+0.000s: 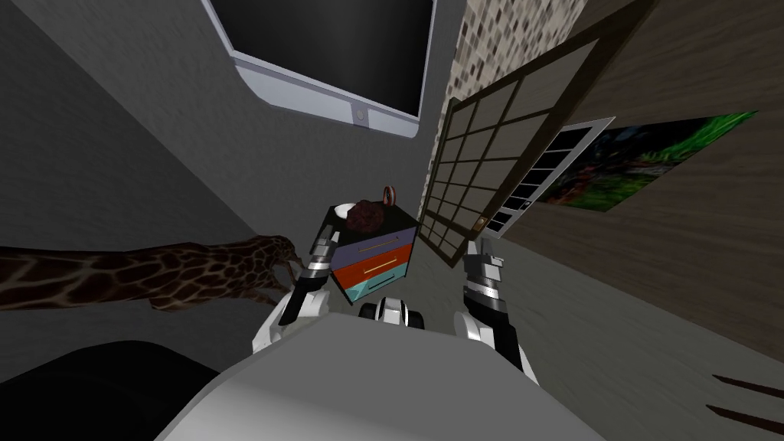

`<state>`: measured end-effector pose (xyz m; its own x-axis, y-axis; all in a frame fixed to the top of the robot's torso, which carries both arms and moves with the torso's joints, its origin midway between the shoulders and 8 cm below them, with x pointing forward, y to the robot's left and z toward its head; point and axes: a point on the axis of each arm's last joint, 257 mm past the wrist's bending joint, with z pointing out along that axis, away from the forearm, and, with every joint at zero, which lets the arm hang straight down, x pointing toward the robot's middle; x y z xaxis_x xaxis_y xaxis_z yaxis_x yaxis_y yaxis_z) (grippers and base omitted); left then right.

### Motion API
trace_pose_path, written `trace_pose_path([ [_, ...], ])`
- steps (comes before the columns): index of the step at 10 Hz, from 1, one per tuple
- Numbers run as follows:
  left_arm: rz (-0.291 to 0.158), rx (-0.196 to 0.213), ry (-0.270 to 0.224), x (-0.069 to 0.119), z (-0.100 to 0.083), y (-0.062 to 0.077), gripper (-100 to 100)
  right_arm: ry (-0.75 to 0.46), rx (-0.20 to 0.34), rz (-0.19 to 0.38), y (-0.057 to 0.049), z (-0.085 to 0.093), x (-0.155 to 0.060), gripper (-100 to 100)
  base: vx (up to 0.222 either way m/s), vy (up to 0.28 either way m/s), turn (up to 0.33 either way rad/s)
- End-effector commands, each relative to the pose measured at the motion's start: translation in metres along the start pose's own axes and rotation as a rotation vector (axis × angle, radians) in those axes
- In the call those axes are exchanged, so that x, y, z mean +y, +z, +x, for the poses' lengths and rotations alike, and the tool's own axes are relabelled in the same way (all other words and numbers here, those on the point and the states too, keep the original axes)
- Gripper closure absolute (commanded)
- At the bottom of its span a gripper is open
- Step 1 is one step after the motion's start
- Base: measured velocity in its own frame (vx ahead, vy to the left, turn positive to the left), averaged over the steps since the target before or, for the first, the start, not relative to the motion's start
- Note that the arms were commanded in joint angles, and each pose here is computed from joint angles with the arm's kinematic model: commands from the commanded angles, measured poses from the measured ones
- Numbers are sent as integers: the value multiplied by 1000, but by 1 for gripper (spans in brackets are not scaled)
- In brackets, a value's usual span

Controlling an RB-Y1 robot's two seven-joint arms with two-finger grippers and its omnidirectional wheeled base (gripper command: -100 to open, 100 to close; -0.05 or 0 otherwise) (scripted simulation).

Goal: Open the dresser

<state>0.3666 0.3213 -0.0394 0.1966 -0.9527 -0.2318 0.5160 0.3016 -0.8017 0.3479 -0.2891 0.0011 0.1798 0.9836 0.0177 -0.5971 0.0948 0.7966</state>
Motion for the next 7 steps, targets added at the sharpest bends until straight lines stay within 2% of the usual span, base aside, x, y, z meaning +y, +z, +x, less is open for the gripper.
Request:
trace_pose_path([
  [1, -35, -12, -1, 20, -4, -7, -100, 0, 0, 0, 0, 0, 0, 0, 41, -81, 52],
  [7, -109, -49, -10, 64, -12, -24, -100, 0, 0, 0, 0, 0, 0, 0, 32, -73, 50],
])
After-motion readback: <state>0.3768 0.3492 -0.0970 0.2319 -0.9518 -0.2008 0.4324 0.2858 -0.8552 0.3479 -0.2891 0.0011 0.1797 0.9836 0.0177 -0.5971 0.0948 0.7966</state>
